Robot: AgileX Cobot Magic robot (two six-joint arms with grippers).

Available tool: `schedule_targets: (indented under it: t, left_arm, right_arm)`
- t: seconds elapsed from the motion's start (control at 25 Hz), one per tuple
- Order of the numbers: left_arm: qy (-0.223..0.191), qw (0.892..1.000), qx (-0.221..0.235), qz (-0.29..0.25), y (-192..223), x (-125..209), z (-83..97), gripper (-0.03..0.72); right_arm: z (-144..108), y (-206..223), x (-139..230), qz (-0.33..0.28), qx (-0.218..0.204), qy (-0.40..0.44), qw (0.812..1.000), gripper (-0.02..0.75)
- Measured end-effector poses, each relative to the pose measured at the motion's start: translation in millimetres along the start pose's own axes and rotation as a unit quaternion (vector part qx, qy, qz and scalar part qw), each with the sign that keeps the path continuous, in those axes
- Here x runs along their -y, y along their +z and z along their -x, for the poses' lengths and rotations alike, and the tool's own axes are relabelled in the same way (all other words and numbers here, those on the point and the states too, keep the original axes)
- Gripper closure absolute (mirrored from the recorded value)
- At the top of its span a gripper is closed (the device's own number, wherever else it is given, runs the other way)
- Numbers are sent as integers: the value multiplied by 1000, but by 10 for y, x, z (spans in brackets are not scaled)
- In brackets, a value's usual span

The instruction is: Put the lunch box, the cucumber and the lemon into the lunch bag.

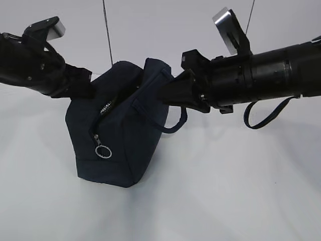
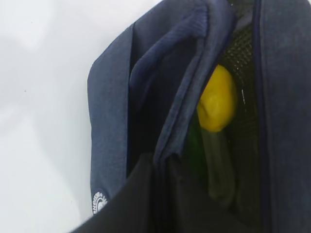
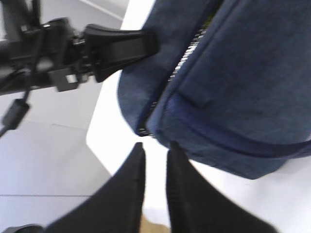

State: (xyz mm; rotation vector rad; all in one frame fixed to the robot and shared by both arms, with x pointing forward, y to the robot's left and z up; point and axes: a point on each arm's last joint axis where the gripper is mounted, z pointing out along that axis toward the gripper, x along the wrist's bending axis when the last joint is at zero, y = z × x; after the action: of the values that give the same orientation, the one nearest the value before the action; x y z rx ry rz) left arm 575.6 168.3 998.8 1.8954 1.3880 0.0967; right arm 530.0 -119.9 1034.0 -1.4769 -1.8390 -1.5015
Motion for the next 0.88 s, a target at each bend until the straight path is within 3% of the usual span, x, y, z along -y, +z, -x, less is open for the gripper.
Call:
schedule_targets:
  t: [0.2,0.88]
  left_arm:
    - [5,1000,1,-5,0,9,1,668]
    - [-25,1000,14,4,-3,-8,19,668]
  right_arm:
    - [-34,43,16,-6,-39,29,999,460]
    - [-136,305,204,-39,-62,39,997,442]
